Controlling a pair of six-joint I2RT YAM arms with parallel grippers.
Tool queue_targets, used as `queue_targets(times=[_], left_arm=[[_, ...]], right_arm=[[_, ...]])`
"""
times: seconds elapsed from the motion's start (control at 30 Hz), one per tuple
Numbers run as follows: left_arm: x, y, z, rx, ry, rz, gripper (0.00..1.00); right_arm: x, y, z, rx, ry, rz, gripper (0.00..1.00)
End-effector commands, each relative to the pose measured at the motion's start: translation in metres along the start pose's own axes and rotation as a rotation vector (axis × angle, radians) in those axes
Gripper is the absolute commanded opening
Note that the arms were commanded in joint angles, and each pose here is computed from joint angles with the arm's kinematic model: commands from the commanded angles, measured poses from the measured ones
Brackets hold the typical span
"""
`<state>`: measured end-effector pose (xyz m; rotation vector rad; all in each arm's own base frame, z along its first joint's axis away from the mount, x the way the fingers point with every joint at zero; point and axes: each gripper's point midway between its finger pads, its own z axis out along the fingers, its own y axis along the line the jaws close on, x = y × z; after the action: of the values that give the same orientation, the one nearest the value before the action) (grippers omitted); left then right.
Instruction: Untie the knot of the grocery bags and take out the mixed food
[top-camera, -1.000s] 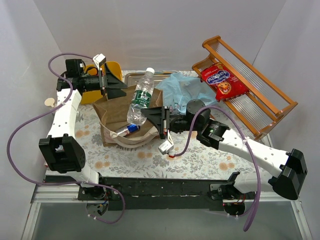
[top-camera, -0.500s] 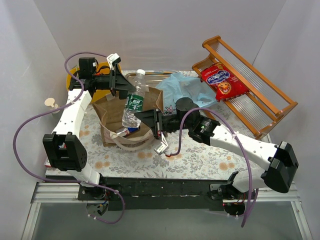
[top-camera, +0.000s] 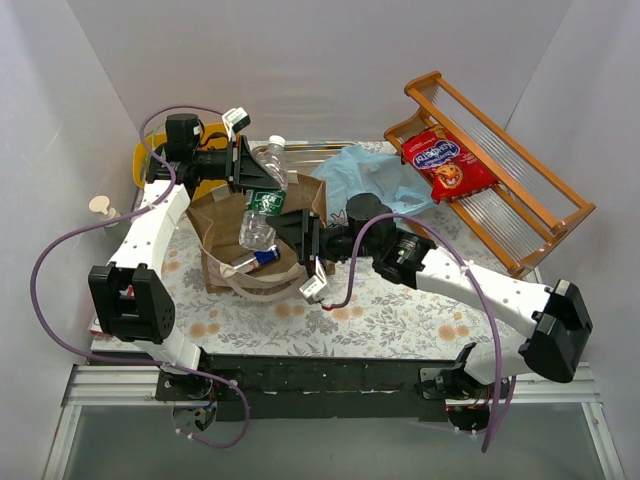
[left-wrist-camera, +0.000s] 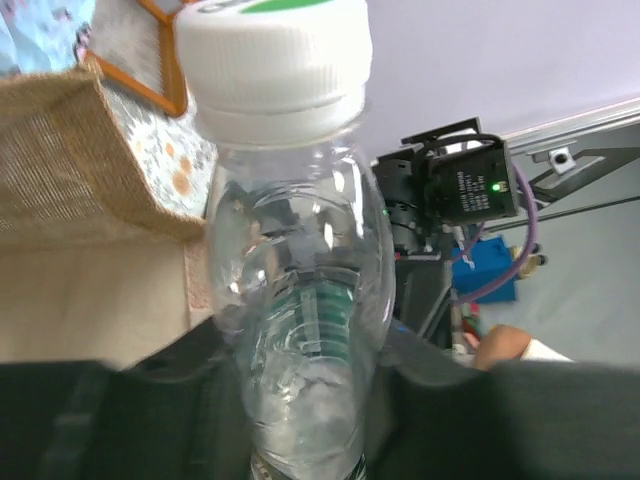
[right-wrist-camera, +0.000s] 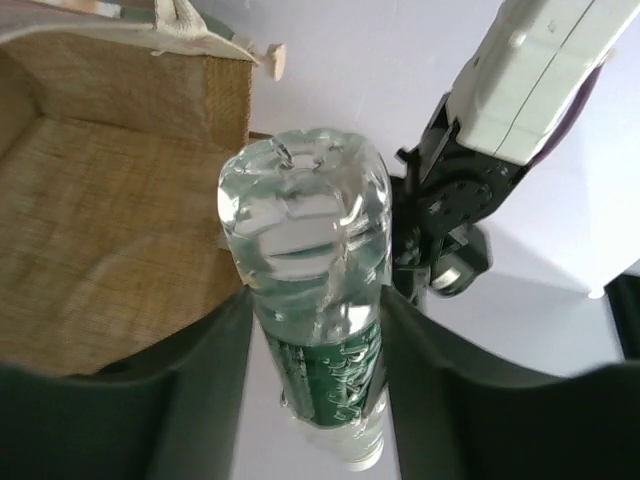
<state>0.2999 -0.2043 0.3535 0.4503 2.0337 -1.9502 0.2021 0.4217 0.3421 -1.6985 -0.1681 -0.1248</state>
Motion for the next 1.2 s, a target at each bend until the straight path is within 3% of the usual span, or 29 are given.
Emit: queue_targets(times=[0.0, 0.03, 0.07, 0.13, 0.17, 0.23, 0.27, 0.33, 0.4, 0.5, 0.73, 1.03, 1.17], left_arm=[[-0.008, -0.030, -0.002, 0.025, 0.001, 0.210, 0.06], [-0.015, -0.028, -0.002, 0.000, -0.021, 0.245, 0.06], [-0.021, -0.025, -0.002, -0.025, -0.040, 0.270, 0.04], [-0.034, -0.028, -0.002, -0.073, -0.070, 0.366, 0.04], [-0.044, -0.024, -0.004, -0.139, -0.116, 0.405, 0.04], [-0.057, -0.026, -0.006, -0.211, -0.168, 0.556, 0.04], [-0.065, -0.026, -0.005, -0.269, -0.212, 0.623, 0.03], [-0.066, -0.038, -0.006, -0.309, -0.281, 0.781, 0.00], [-0.070, -0.053, -0.009, -0.349, -0.347, 0.924, 0.00], [-0.067, -0.044, -0.008, -0.384, -0.357, 0.962, 0.00], [-0.060, -0.066, 0.003, -0.387, -0.384, 1.065, 0.00], [-0.049, -0.070, 0.013, -0.360, -0.357, 1.070, 0.00], [-0.050, -0.071, 0.016, -0.356, -0.352, 1.081, 0.00]], right_arm=[[0.019, -0.060, -0.043, 0.147, 0.158, 0.233, 0.66], [0.027, -0.066, -0.056, 0.171, 0.210, 0.308, 0.68], [0.031, -0.069, -0.062, 0.226, 0.227, 0.516, 0.69], [0.059, -0.093, -0.086, 0.369, 0.332, 0.724, 0.76], [0.065, -0.091, -0.090, 0.409, 0.348, 0.923, 0.78], [0.092, -0.114, -0.102, 0.500, 0.395, 1.081, 0.77], [0.096, -0.115, -0.101, 0.535, 0.385, 1.224, 0.77], [0.112, -0.108, -0.096, 0.530, 0.400, 1.355, 0.77], [0.120, -0.135, -0.101, 0.613, 0.338, 1.468, 0.77], [0.132, -0.150, -0.096, 0.650, 0.278, 1.545, 0.77], [0.122, -0.133, -0.062, 0.546, 0.152, 1.751, 0.77], [0.123, -0.131, -0.040, 0.505, 0.045, 1.833, 0.75], [0.123, -0.122, -0.031, 0.460, 0.031, 1.841, 0.54]])
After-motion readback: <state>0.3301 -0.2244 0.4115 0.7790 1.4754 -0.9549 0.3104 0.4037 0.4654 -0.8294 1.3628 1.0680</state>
